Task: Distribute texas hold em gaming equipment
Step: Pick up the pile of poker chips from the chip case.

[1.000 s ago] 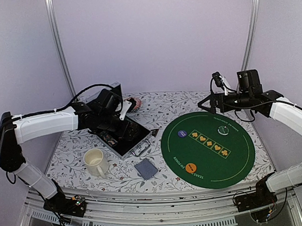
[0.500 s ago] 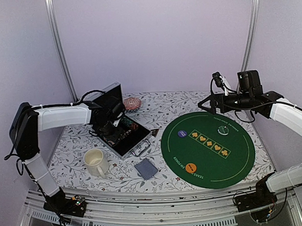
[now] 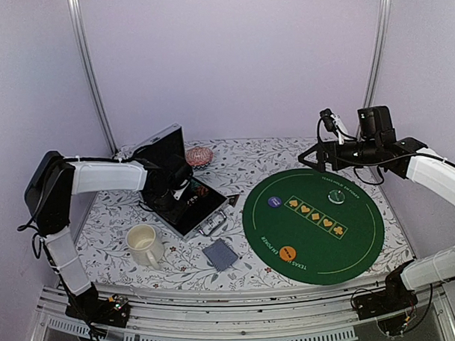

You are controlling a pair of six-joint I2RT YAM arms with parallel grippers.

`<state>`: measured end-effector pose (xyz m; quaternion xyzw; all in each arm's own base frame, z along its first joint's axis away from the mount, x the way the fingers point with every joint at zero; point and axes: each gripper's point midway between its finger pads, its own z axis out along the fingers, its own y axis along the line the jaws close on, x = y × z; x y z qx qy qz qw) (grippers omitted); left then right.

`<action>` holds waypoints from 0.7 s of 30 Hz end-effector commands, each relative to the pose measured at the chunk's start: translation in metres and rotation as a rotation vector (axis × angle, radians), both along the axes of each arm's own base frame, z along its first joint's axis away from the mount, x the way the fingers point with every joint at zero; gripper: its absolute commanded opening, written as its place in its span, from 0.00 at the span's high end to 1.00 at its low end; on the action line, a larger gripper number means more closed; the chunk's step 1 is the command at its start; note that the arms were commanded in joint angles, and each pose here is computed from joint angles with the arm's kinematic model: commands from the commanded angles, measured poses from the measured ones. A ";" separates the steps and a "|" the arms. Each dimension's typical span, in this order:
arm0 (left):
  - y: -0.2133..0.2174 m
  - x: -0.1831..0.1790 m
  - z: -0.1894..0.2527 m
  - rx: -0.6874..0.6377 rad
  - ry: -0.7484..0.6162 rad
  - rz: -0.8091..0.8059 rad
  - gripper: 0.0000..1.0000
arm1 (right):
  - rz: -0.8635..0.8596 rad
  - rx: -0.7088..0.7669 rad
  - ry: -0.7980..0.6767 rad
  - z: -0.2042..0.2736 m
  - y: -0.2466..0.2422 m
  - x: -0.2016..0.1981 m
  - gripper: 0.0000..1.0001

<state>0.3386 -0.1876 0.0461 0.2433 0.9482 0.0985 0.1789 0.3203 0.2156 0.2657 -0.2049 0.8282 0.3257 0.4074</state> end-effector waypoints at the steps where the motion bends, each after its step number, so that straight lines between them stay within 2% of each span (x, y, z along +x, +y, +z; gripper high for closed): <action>1: -0.002 -0.001 -0.009 -0.031 0.022 -0.025 0.41 | 0.001 0.001 -0.002 -0.001 0.003 0.002 0.01; 5: -0.007 -0.007 -0.010 -0.064 0.048 -0.040 0.46 | 0.002 0.001 0.004 -0.002 0.003 0.002 0.01; 11: -0.006 -0.009 -0.007 -0.063 0.043 -0.061 0.46 | 0.004 0.004 0.010 -0.002 0.004 0.002 0.01; 16: -0.002 -0.002 -0.013 -0.038 0.041 -0.077 0.38 | 0.007 0.005 0.021 -0.003 0.005 0.003 0.01; 21: 0.003 0.000 -0.024 -0.052 0.081 -0.054 0.35 | 0.000 0.000 0.020 0.000 0.004 0.003 0.01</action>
